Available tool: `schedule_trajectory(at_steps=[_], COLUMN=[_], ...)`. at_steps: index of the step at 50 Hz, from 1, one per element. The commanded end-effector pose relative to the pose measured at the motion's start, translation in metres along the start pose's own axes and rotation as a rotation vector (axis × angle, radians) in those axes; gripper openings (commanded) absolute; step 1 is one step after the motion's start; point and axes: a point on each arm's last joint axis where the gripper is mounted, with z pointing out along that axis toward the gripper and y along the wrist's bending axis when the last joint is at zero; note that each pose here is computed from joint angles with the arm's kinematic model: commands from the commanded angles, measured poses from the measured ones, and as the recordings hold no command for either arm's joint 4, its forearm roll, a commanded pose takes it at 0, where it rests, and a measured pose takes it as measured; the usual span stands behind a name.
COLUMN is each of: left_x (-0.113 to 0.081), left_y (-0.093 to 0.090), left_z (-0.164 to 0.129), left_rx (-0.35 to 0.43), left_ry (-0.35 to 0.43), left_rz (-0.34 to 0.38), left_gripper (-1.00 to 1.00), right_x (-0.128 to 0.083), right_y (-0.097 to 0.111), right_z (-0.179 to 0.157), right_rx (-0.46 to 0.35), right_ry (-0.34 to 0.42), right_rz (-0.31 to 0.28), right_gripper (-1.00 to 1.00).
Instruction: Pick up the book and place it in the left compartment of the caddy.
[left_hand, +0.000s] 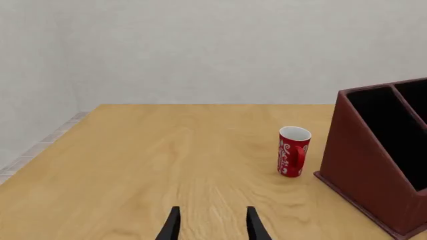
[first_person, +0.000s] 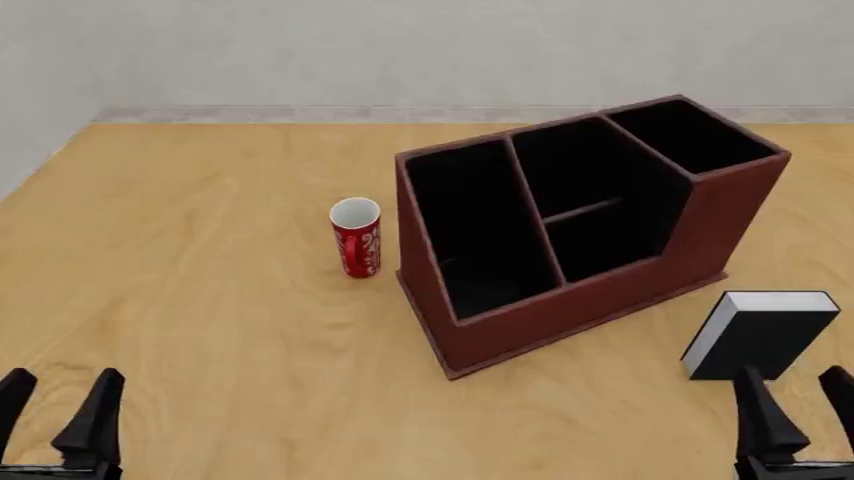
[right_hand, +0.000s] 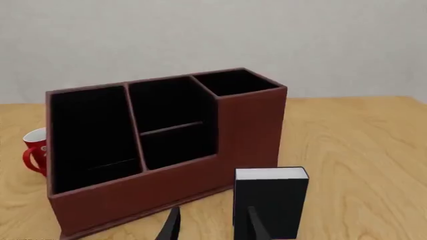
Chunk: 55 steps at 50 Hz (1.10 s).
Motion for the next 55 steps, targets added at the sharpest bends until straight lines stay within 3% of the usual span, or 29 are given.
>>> schedule_trajectory(at_steps=[1, 18, 26, 35, 37, 53, 54, 55], left_x=[0.0, 0.0, 0.0, 0.0, 0.0, 0.0, 0.0, 0.0], left_y=[0.0, 0.0, 0.0, 0.0, 0.0, 0.0, 0.0, 0.0], left_z=[0.0, 0.0, 0.0, 0.0, 0.0, 0.0, 0.0, 0.0], left_rx=[0.0, 0.0, 0.0, 0.0, 0.0, 0.0, 0.0, 0.0], left_ry=[0.0, 0.0, 0.0, 0.0, 0.0, 0.0, 0.0, 0.0], left_rz=[0.0, 0.0, 0.0, 0.0, 0.0, 0.0, 0.0, 0.0], left_gripper=[1.0, 1.0, 1.0, 1.0, 1.0, 1.0, 1.0, 1.0], right_x=[0.005, 0.003, -0.013, -0.041, -0.043, -0.056, -0.072, -0.075], right_y=[0.001, 0.001, 0.001, 0.002, 0.002, 0.005, 0.006, 0.006], right_z=[-0.001, -0.001, -0.004, -0.012, -0.013, -0.01, -0.009, -0.009], right_rx=[-0.018, -0.026, -0.015, -0.018, -0.034, -0.12, -0.174, -0.173], right_ry=[-0.022, -0.021, -0.015, -0.015, 0.007, 0.124, 0.226, 0.229], right_rz=[-0.019, -0.032, -0.094, -0.217, -0.26, -0.433, -0.603, -0.606], right_gripper=[1.0, 1.0, 1.0, 1.0, 1.0, 1.0, 1.0, 1.0])
